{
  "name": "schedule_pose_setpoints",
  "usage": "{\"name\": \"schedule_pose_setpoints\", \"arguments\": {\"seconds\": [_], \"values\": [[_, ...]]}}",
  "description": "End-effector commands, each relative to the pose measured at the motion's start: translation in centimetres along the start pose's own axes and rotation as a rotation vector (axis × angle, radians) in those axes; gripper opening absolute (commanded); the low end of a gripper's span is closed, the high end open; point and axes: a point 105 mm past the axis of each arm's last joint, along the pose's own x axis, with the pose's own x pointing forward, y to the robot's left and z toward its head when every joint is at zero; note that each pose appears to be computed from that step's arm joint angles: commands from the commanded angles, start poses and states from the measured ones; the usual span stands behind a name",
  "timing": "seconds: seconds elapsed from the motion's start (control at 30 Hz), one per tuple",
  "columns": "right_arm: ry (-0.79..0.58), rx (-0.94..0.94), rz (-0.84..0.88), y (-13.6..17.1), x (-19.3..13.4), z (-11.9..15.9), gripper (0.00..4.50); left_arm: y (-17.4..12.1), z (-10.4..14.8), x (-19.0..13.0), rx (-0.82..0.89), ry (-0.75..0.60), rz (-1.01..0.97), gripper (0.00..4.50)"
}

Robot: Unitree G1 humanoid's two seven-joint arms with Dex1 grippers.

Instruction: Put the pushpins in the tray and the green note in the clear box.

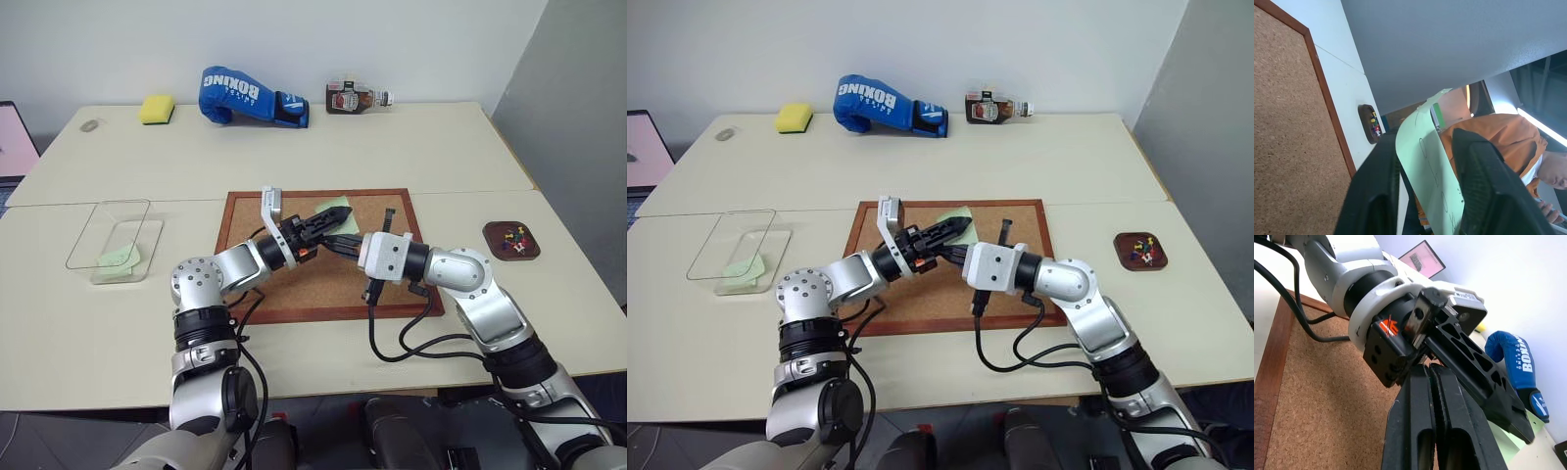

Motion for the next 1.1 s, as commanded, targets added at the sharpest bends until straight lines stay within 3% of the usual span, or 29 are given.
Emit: {"name": "schedule_pose_setpoints", "arguments": {"seconds": [0.03, 0.17, 0.4, 0.57, 0.77, 1.1], "values": [[-0.022, -0.022, -0.039, -1.1, -0.3, 0.8, 0.0, -1.3, 0.8, 0.3, 0.041, -0.008, -0.047, 0.7], [-0.015, -0.013, -0.051, -1.3, -0.4, 0.5, 0.0, -1.3, 1.0, 0.3, 0.045, -0.012, -0.047, 0.05], [-0.017, 0.007, -0.066, -1.5, -0.4, 0.5, 0.0, -1.2, 0.8, 0.4, 0.063, 0.008, -0.031, 0.05], [-0.053, 0.15, -0.134, -2.6, -0.4, 1.5, 0.0, -0.8, 0.0, 0.0, 0.145, 0.068, -0.006, 0.05], [-0.079, 0.296, -0.173, -3.1, -0.6, 2.9, 0.0, 0.1, 0.6, -0.2, 0.151, 0.051, 0.016, 0.05], [-0.014, 0.401, -0.266, -4.0, -2.3, 1.8, 0.0, 0.3, 0.1, 0.5, 0.223, 0.097, 0.019, 0.05]]}}
